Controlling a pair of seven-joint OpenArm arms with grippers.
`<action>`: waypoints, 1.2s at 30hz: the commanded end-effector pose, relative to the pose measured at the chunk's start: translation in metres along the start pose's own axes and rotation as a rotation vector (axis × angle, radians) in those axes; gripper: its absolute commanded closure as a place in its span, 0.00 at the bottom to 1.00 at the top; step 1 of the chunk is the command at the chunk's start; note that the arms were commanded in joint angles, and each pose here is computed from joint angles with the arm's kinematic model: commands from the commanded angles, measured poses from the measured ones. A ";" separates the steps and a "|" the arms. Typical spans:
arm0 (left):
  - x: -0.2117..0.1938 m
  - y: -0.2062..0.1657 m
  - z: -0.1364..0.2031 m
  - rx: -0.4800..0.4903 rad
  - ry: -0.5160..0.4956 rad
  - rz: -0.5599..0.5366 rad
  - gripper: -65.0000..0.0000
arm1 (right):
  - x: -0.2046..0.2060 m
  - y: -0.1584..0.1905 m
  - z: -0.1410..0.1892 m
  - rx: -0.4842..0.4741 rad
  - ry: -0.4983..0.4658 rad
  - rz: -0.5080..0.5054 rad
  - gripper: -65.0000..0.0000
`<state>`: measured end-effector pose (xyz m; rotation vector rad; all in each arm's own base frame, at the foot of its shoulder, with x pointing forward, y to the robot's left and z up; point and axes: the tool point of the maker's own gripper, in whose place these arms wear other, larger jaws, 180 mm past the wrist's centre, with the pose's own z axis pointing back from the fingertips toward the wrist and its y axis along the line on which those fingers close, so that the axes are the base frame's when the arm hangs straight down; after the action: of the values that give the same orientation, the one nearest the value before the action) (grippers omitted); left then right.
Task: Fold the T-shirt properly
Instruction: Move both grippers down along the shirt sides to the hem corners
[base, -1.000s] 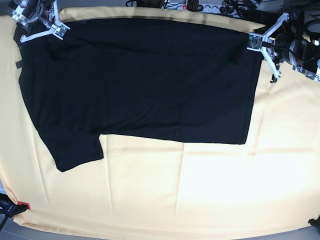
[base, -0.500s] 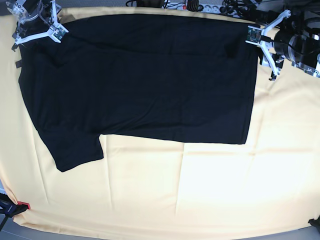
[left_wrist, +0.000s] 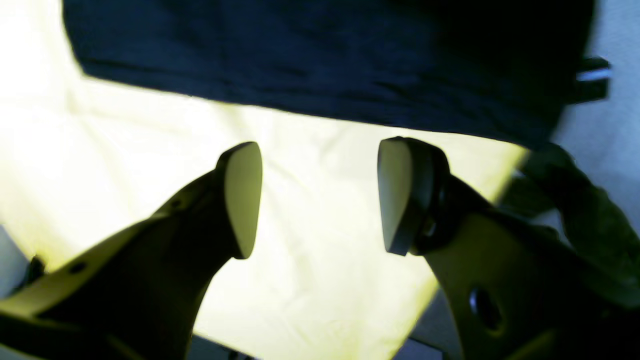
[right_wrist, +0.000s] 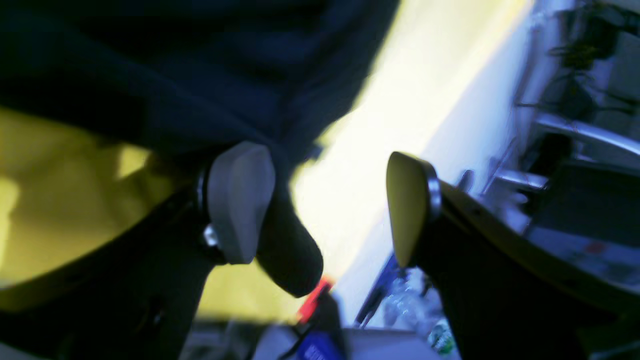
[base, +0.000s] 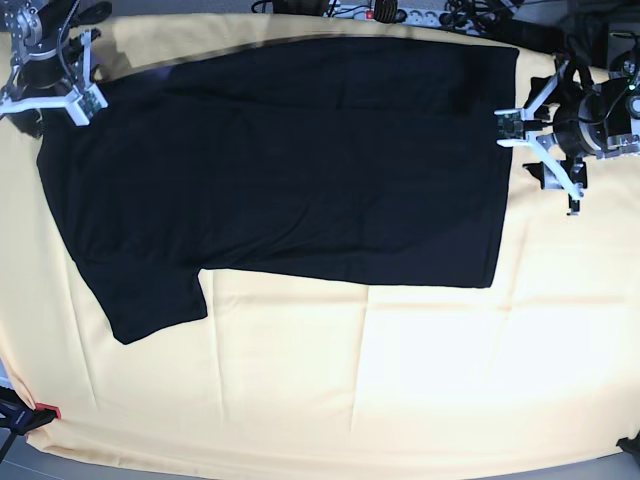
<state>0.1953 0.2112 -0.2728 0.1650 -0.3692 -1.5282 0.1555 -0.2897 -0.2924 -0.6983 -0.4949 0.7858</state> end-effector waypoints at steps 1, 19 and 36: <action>-0.004 0.011 0.003 0.045 0.015 0.003 0.45 | 0.008 -0.018 0.001 -0.054 -0.027 0.000 0.38; -0.044 0.136 -0.034 0.445 -0.132 0.656 0.45 | 0.062 -0.081 -0.069 0.004 -0.203 -0.302 0.38; -0.083 0.183 -0.091 0.163 -0.681 1.411 0.45 | 0.057 -0.096 -0.102 0.072 -0.179 -0.393 0.38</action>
<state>0.3854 0.2859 -0.3321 -0.4435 -0.8267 -0.0934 0.2916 -0.3264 -0.2995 -0.4087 -0.6967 0.4868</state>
